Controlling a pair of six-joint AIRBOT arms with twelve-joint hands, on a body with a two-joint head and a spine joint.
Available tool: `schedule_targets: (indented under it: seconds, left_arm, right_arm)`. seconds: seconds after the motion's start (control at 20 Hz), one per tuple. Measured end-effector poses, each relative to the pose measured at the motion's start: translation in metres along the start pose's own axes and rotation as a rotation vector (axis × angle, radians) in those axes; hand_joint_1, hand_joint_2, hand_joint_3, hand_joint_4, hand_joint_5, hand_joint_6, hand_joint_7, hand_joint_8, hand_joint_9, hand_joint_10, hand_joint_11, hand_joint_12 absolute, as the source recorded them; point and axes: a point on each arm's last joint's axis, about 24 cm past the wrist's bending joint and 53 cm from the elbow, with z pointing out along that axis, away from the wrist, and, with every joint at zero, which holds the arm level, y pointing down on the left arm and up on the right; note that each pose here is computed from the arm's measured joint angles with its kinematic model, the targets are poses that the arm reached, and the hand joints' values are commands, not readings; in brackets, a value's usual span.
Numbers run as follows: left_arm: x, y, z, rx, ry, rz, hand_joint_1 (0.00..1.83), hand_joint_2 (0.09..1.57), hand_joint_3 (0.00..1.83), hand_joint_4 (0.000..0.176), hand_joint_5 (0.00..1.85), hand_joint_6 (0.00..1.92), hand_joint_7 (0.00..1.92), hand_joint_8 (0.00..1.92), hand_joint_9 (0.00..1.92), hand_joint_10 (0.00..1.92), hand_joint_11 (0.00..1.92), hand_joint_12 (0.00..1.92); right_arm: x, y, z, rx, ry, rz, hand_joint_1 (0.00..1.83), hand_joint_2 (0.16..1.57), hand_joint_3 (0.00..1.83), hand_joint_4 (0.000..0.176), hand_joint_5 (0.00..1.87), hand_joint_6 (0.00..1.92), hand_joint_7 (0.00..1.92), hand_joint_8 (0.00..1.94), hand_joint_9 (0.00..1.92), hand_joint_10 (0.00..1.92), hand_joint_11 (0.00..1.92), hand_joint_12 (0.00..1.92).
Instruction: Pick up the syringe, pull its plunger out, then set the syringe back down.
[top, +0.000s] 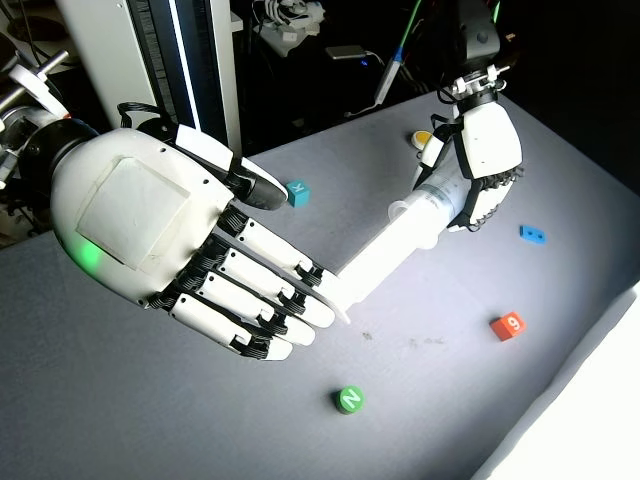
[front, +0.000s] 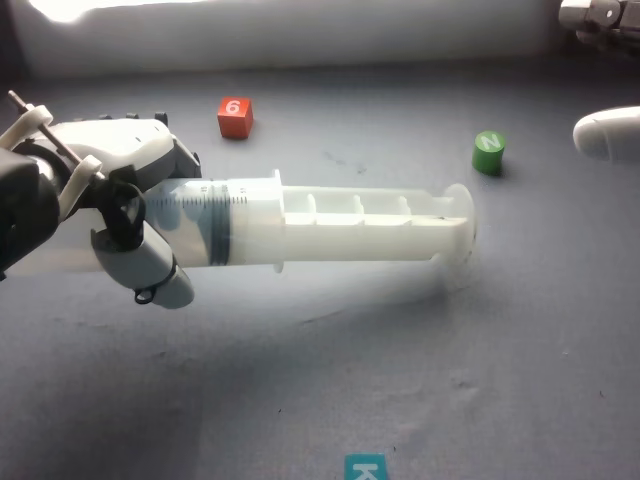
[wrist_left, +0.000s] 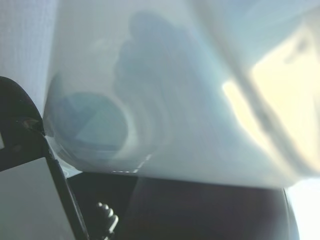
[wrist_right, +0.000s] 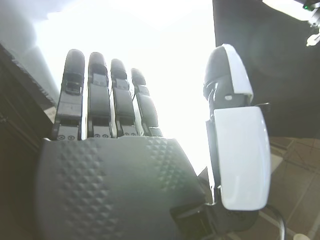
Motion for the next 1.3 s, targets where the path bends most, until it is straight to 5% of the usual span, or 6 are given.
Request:
schedule_targets:
  seconds: [0.75,1.3]
  left_arm:
    - [0.028,0.045,-0.006,-0.034,0.012,-0.069,1.38,1.11,0.00,0.000,0.91,0.97,0.97,1.03,0.95,1.16,0.80,1.07]
    - [0.057,0.049,-0.005,-0.022,0.035,-0.086,1.37,1.12,0.00,0.000,0.89,0.98,0.95,1.07,0.94,1.18,0.82,1.03]
  right_arm:
    - [0.003,0.000,0.001,-0.004,0.006,-0.006,0.68,1.13,0.00,0.000,0.24,0.01,0.30,0.01,0.32,0.01,0.00,0.86]
    - [0.003,0.001,0.001,-0.006,0.005,-0.006,0.69,1.14,0.00,0.000,0.24,0.01,0.30,0.01,0.32,0.01,0.00,0.84]
